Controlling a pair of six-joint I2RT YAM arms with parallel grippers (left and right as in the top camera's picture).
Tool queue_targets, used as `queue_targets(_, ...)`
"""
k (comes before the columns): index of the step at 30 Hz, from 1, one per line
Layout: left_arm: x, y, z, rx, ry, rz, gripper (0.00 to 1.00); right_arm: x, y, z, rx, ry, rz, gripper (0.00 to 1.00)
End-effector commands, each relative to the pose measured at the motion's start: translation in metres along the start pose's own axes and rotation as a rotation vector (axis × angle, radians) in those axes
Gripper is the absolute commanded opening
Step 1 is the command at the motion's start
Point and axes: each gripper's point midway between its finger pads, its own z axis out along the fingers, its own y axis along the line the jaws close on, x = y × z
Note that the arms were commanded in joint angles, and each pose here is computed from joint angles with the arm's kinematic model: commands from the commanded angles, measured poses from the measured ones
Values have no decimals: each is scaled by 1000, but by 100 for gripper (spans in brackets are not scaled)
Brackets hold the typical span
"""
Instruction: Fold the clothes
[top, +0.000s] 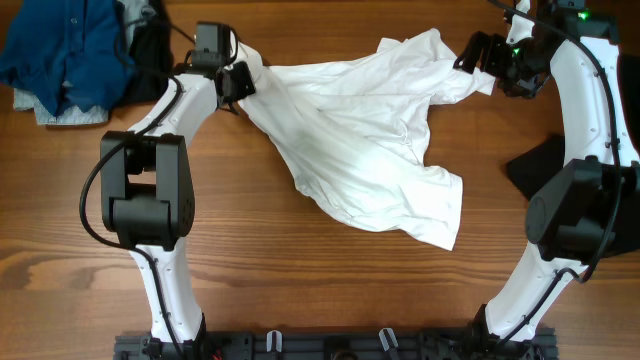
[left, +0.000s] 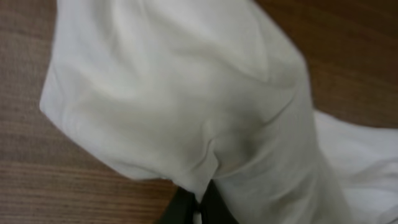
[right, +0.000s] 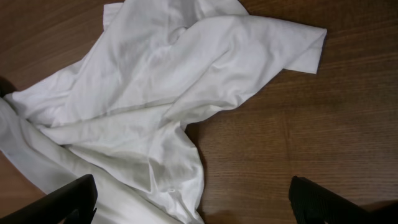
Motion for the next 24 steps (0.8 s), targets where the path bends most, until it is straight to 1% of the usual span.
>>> queue_targets(1, -42, -45, -41, 70, -130, 49, 4, -3, 1, -1, 17, -8, -30, 99)
queue_targets(3, -45, -62, -46, 94, -147, 69, 4, -2, 0, -1, 18, -5, -28, 99)
queue_targets(4, -43, -80, -48, 121, -163, 91, 4, -1, 0, -1, 18, -4, -28, 99)
queue_targets(5, -41, -88, -49, 136, -169, 102, 4, -1, 0, -1, 18, -3, -27, 100)
queue_targets(10, -25, -150, -55, 220, -215, 182, 4, 0, 0, -1, 19, 0, -26, 99)
queue_targets(11, -24, -157, -57, 220, -230, 192, 8, 0, 0, -1, 19, 2, -26, 99)
queue_targets(12, -23, -162, -58, 217, -241, 198, 29, 0, 0, -1, 19, 4, -26, 100)
queue_targets(13, -22, -166, -59, 202, -258, 205, 66, 1, 0, -1, 19, 5, -26, 100)
queue_targets(14, -21, -167, -59, 187, -266, 208, 100, 1, 0, -1, 20, 7, -25, 99)
queue_targets(16, -17, -166, -59, 165, -263, 227, 100, 1, 0, -1, 20, 7, -25, 99)
queue_targets(19, -7, -155, -54, 125, -214, 284, 100, 1, 0, -1, 20, 8, -25, 99)
queue_targets(22, 5, -123, -50, 53, -115, 278, 100, 1, 0, -1, 20, 8, -25, 99)
queue_targets(24, 17, -92, -46, -7, -23, 203, 100, 1, 0, -1, 20, 6, -25, 100)
